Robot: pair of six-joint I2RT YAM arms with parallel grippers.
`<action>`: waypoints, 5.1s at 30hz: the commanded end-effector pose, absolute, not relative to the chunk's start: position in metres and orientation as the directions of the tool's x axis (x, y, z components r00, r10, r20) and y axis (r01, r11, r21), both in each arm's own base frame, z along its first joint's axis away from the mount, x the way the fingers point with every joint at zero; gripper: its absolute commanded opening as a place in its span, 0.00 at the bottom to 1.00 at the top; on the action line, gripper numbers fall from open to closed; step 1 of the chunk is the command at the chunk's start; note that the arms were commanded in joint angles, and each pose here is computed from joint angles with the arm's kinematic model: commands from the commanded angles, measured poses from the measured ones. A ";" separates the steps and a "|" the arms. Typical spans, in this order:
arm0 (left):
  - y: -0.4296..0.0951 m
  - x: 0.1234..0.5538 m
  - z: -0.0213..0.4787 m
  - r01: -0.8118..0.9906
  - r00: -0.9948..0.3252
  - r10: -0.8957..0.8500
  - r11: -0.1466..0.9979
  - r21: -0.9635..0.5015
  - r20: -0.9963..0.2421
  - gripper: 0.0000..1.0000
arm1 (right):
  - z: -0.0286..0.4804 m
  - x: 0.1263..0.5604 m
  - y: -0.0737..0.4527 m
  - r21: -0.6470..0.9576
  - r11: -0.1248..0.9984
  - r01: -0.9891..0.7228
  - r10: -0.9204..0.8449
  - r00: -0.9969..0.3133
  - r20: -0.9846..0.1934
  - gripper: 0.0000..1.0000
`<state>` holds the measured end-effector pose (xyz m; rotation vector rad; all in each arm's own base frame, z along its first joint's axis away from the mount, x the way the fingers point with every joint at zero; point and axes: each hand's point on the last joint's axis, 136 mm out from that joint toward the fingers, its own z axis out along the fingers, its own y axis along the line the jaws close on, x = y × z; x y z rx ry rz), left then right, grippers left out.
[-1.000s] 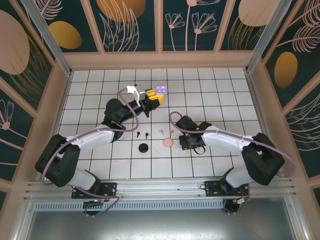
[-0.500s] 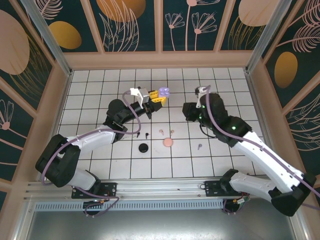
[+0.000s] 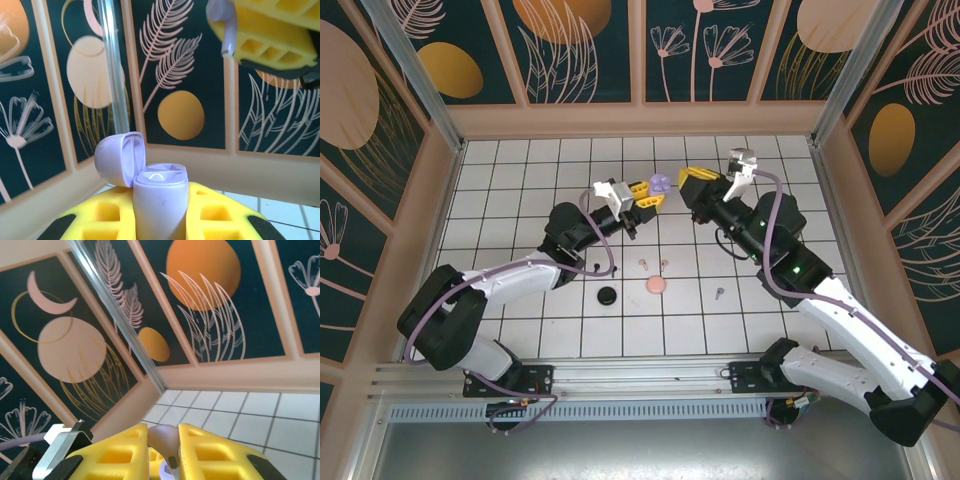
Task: Insert the wireless bluetooth earbuds into the charging case
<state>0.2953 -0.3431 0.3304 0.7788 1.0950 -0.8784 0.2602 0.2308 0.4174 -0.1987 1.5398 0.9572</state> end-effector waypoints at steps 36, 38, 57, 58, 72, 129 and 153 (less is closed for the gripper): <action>-0.340 0.288 0.376 0.827 0.395 -0.282 0.523 0.205 -0.875 0.00 | 0.405 0.274 0.264 0.448 0.549 -0.705 0.421 -0.230 -0.877 0.18; -0.340 0.288 0.374 0.829 0.392 -0.280 0.520 0.205 -0.876 0.00 | 0.406 0.274 0.264 0.450 0.548 -0.705 0.425 -0.229 -0.876 0.18; -0.342 0.288 0.374 0.835 0.381 -0.274 0.512 0.202 -0.883 0.00 | 0.438 0.264 0.259 0.436 0.520 -0.734 0.449 -0.199 -0.871 0.16; -0.342 0.288 0.374 0.835 0.381 -0.273 0.512 0.201 -0.883 0.00 | 0.435 0.266 0.261 0.437 0.523 -0.732 0.444 -0.204 -0.872 0.16; -0.341 0.285 0.380 0.834 0.391 -0.276 0.509 0.212 -0.878 0.00 | 0.402 0.282 0.260 0.453 0.580 -0.677 0.411 -0.236 -0.881 0.15; -0.348 0.290 0.370 0.847 0.353 -0.256 0.497 0.191 -0.900 0.00 | 0.381 0.278 0.268 0.485 0.553 -0.677 0.372 -0.321 -0.871 0.12; -0.350 0.290 0.366 0.853 0.341 -0.247 0.488 0.188 -0.907 0.00 | 0.364 0.281 0.289 0.374 0.628 -0.683 0.153 -0.363 -0.919 0.29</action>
